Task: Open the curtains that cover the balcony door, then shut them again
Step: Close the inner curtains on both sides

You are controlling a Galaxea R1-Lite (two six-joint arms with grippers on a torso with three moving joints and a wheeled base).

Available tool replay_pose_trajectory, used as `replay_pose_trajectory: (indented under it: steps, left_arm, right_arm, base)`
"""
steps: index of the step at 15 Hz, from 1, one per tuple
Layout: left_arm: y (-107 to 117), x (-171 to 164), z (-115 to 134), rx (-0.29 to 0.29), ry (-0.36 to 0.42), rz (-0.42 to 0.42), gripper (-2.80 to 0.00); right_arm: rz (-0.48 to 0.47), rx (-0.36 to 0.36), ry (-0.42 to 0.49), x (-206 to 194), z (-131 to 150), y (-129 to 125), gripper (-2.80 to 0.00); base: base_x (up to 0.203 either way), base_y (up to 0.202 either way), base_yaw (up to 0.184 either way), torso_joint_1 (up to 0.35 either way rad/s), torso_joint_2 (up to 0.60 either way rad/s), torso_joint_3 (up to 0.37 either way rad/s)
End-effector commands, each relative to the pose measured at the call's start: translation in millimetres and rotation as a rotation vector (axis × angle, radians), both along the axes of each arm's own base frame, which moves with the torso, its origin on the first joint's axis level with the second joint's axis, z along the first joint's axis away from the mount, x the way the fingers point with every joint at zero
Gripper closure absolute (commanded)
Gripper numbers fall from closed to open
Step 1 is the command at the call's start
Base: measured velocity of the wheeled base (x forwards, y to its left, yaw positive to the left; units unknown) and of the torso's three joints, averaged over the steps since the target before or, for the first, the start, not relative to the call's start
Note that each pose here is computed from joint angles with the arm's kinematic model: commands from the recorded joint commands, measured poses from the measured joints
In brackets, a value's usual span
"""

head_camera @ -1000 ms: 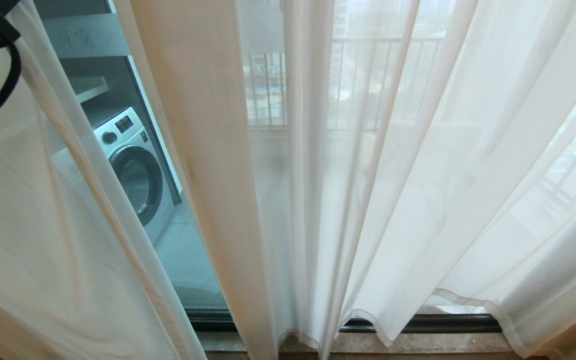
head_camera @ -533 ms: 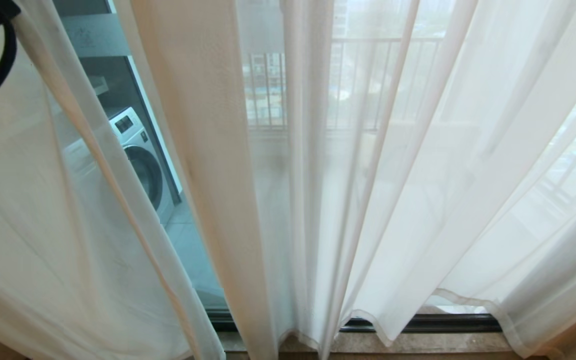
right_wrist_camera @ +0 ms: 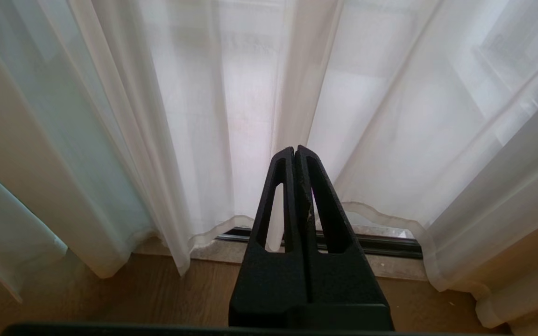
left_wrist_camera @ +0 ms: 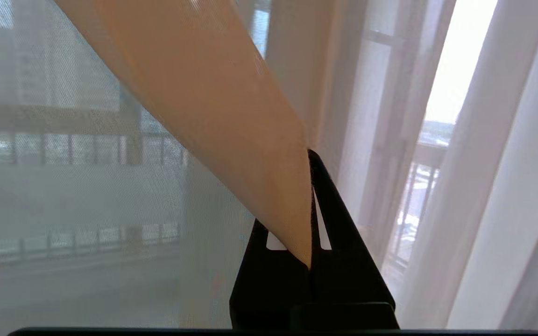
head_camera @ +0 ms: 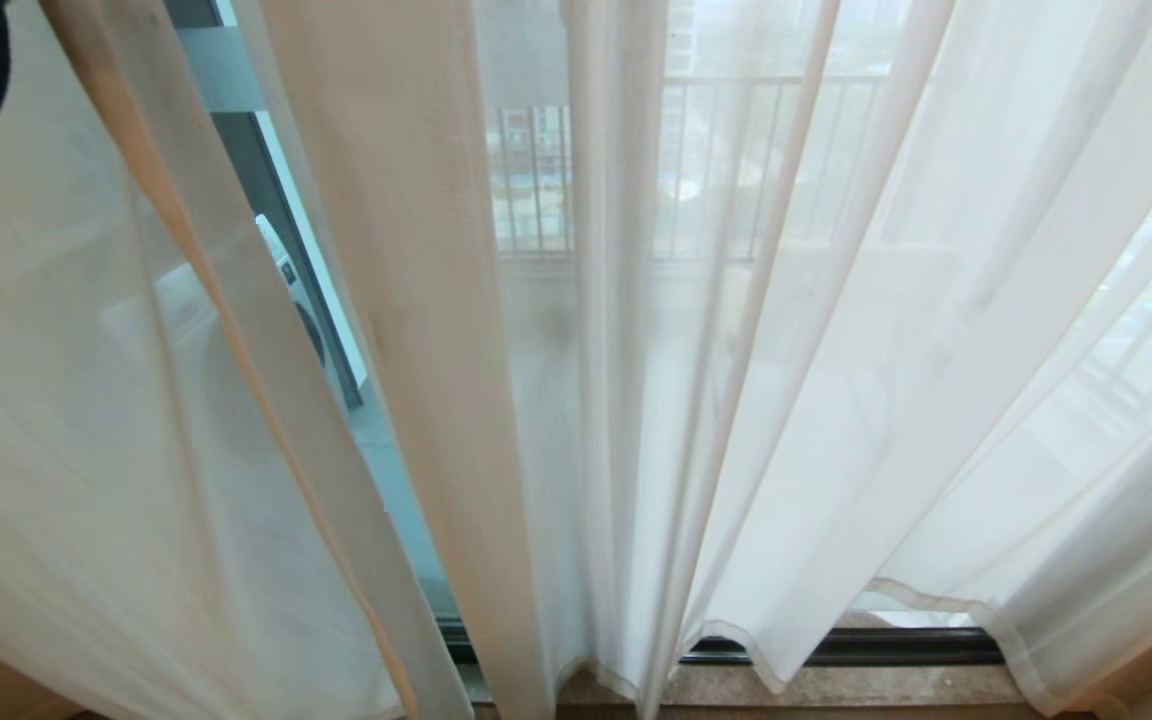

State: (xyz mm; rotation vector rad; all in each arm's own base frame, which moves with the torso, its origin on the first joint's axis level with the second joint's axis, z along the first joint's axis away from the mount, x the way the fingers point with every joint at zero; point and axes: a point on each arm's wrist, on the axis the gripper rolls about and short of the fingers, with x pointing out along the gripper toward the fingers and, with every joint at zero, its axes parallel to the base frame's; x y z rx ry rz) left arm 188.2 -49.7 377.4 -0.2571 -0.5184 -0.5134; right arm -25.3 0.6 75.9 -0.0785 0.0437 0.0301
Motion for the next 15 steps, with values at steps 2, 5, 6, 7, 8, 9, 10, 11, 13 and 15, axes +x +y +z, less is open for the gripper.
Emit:
replay_pose_trajectory:
  steps: [2,5,6,7,8,9,10,11,13,15]
  left_arm:
    - [-13.5,-7.6,5.2,-0.004,-0.021,-0.081,0.00]
    - [-27.8,-12.5,8.0,-0.005,-0.030,-0.164,0.00]
    - [-33.1,-14.5,8.2,-0.005,-0.030,-0.193,0.00]
    - [-39.7,-17.7,8.2,-0.006,-0.030,-0.232,0.00]
    - [-46.3,-20.0,7.5,-0.005,-0.026,-0.267,0.00]
    - [-53.2,-21.1,6.0,-0.003,-0.013,-0.298,0.00]
    - [-60.3,-22.6,4.3,0.005,0.011,-0.329,0.00]
    - [-66.4,-24.2,2.3,0.021,0.050,-0.357,0.00]
    - [-71.0,-26.1,0.5,0.050,0.104,-0.380,0.00]
    - [-73.6,-25.4,-1.7,0.066,0.129,-0.388,0.00]
  right_arm:
    - [0.001,-0.001,0.001,0.0,0.2,0.0,0.00]
    - [0.001,-0.001,0.000,0.0,0.4,0.0,0.00]
    - [0.001,-0.001,0.003,0.1,-0.2,0.0,0.00]
    - [0.001,-0.001,0.002,0.1,0.0,0.0,0.00]
    - [0.001,-0.001,0.003,0.1,-0.2,0.0,0.00]
    - [0.001,-0.001,0.003,0.1,-0.2,0.0,0.00]
    - [0.001,-0.001,0.002,0.1,-0.1,0.0,0.00]
    - [0.001,-0.001,0.003,0.1,-0.2,0.0,0.00]
    - [0.001,-0.001,0.002,0.1,-0.2,0.0,0.00]
    - [0.001,-0.001,0.000,0.0,0.3,0.0,0.00]
  base:
    - [0.000,0.000,0.000,0.000,0.00,0.000]
    - [0.000,0.000,0.000,0.000,0.00,0.000]
    - [0.000,0.000,0.000,0.000,0.00,0.000]
    - [0.000,0.000,0.000,0.000,0.00,0.000]
    - [0.000,0.000,0.000,0.000,0.00,0.000]
    - [0.000,0.000,0.000,0.000,0.00,0.000]
    - [0.000,0.000,0.000,0.000,0.00,0.000]
    - [0.000,0.000,0.000,0.000,0.00,0.000]
    - [0.000,0.000,0.000,0.000,0.00,0.000]
    - [0.000,0.000,0.000,0.000,0.00,0.000]
